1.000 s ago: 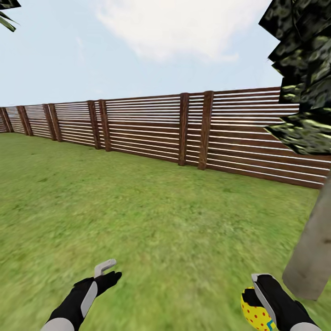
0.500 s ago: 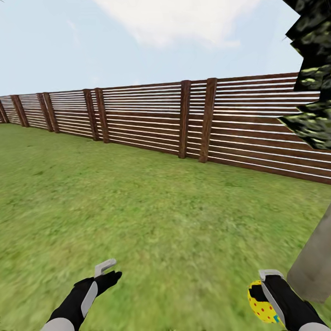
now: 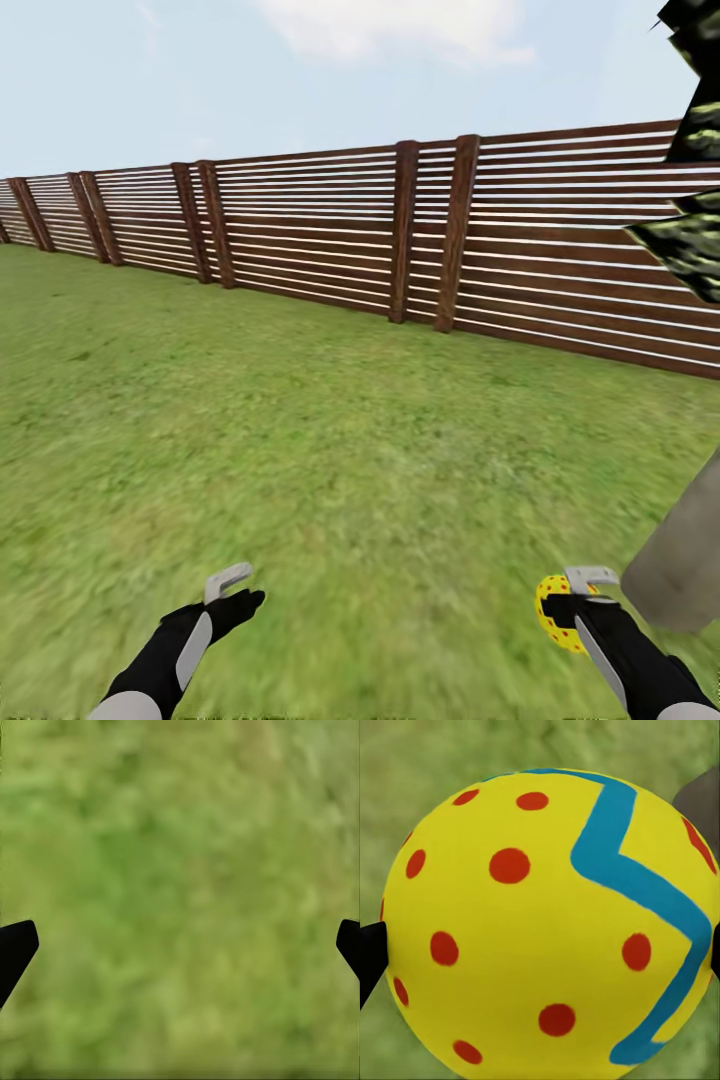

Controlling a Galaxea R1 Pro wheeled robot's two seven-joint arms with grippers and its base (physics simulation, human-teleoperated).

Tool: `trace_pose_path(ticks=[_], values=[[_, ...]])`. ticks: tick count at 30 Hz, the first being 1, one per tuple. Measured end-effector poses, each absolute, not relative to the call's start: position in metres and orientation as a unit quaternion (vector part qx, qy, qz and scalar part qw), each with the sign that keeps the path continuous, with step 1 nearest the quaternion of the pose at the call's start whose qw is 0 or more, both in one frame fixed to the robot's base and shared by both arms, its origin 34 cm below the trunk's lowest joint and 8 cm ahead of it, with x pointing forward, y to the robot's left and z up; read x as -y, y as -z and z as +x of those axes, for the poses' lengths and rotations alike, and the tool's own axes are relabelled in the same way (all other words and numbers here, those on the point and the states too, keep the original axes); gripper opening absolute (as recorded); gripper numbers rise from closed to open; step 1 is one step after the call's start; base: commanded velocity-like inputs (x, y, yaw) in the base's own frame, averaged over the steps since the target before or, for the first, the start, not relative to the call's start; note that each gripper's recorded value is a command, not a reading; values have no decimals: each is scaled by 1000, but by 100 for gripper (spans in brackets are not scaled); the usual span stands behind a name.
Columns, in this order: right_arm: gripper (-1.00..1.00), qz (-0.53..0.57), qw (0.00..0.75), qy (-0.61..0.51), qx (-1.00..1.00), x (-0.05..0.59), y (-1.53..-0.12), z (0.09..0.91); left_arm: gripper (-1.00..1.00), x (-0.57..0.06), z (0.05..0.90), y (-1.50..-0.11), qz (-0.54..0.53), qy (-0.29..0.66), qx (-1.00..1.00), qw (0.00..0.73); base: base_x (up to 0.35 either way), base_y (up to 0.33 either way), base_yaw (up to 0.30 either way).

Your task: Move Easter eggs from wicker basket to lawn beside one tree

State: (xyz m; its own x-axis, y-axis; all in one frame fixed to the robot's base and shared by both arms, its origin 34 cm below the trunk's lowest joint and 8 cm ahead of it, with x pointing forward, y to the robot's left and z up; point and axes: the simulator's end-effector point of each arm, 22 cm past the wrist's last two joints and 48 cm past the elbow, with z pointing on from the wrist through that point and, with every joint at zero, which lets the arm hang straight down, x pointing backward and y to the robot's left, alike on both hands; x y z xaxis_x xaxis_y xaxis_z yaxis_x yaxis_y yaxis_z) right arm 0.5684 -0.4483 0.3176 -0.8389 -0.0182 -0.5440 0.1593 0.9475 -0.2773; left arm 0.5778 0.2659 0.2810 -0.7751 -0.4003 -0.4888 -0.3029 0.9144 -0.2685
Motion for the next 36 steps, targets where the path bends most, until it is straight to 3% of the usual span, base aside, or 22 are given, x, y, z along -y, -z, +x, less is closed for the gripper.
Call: trace_pose_path(ticks=[36], values=[[-100, 25, 231, 177, -956, 472, -253, 542, 100, -264, 537, -203, -192, 74, -957, 204, 0, 0, 0]])
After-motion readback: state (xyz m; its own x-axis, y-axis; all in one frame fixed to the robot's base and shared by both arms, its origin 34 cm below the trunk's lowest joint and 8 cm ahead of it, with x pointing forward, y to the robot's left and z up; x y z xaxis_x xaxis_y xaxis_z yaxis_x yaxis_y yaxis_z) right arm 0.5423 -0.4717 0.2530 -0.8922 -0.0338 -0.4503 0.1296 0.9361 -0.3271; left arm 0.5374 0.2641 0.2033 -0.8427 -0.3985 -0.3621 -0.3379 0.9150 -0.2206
